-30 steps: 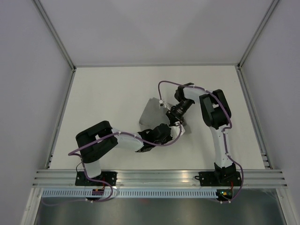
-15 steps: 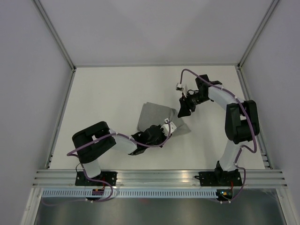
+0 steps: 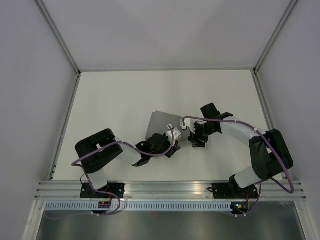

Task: Fold the napkin, place the utensils inside, and roll it up
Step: Roll the napkin at the center of the board.

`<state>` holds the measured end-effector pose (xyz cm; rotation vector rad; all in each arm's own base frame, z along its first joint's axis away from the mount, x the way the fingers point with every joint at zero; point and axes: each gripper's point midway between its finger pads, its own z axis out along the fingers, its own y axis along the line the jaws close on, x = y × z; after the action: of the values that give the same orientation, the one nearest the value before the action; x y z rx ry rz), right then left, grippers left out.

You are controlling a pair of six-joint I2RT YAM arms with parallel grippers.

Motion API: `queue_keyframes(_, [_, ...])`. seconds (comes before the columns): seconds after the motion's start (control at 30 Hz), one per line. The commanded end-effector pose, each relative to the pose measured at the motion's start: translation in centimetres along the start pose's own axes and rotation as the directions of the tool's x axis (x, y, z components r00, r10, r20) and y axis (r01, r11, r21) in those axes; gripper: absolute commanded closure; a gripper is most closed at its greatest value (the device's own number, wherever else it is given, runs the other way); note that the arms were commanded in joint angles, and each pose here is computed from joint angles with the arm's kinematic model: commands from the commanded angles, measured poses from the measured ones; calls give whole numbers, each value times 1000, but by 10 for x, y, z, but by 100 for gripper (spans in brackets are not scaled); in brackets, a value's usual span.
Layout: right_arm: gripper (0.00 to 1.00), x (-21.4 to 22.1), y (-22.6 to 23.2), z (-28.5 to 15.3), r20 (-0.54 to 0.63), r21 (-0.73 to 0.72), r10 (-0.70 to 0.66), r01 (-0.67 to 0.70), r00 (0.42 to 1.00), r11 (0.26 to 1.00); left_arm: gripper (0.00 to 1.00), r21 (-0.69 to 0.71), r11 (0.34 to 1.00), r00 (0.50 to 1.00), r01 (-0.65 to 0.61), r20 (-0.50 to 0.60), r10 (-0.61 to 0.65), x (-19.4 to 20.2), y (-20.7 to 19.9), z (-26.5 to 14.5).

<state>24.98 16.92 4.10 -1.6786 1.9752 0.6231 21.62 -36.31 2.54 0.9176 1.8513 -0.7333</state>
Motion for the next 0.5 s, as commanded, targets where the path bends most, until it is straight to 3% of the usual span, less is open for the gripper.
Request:
queue_keyframes(0.0, [33,-14,-22,0,-3,132,-172,171,985,976,98,34,996,984,81,-161,-75,54,-9,-12])
queue_keyframes(0.47, [32,-15,3,26,-38,61,-240,242,970,968,98,56,996,985,72,-160,-62,50,-7,-9])
